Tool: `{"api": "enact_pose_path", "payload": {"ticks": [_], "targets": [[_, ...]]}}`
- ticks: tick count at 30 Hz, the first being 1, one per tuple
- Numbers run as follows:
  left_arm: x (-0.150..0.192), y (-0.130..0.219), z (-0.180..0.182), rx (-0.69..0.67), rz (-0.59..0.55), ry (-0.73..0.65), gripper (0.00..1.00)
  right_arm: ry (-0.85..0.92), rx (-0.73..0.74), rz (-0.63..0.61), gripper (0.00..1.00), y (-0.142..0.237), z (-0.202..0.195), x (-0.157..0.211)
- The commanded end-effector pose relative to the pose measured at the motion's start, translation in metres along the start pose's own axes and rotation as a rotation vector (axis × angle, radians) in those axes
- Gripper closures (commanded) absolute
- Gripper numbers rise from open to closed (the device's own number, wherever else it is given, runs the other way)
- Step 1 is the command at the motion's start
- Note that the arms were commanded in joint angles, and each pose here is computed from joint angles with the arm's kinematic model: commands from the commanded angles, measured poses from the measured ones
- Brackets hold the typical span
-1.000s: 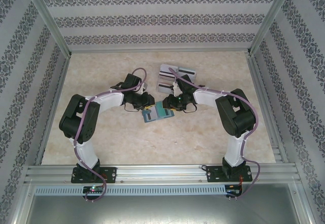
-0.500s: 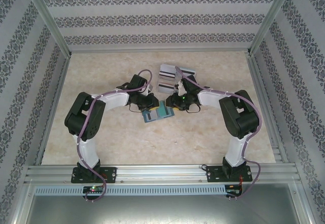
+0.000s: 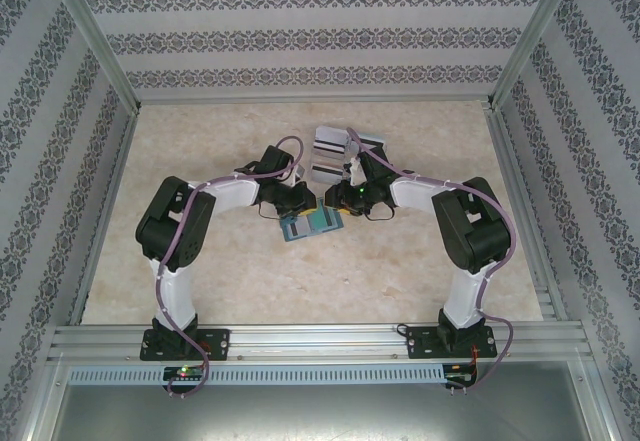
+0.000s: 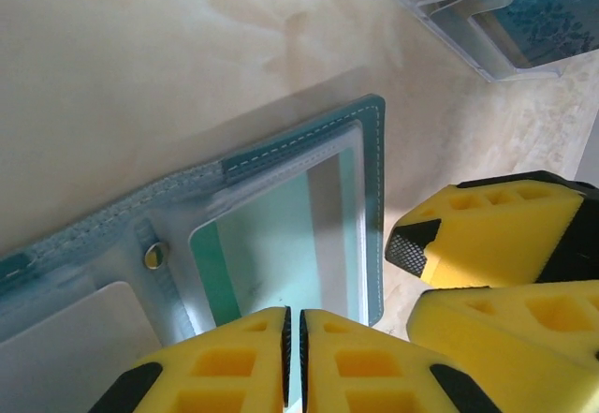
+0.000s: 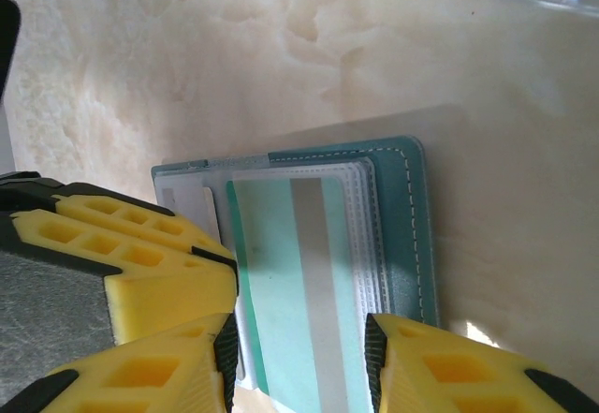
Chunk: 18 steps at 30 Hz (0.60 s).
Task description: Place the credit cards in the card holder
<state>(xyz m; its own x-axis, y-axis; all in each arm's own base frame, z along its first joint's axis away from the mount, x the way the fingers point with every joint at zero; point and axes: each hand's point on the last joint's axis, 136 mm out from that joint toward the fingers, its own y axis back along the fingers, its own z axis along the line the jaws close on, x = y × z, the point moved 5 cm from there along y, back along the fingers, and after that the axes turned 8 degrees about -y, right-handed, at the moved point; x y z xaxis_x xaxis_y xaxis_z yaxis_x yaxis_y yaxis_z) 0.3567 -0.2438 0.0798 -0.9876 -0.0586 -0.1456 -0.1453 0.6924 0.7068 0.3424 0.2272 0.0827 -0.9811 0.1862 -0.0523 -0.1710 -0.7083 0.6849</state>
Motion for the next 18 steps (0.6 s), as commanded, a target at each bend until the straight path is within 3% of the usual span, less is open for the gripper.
{"api": "enact_pose_path", "payload": {"ticks": [1,18], "targets": [[0.0,-0.007,-0.005,0.019,0.009,-0.008,0.87,-0.01,0.002,0.025,0.57,-0.006,-0.007,0.004],[0.011,-0.02,0.012,0.006,0.036,0.027,0.97,-0.016,-0.027,0.064,0.57,-0.016,-0.007,0.009]]}}
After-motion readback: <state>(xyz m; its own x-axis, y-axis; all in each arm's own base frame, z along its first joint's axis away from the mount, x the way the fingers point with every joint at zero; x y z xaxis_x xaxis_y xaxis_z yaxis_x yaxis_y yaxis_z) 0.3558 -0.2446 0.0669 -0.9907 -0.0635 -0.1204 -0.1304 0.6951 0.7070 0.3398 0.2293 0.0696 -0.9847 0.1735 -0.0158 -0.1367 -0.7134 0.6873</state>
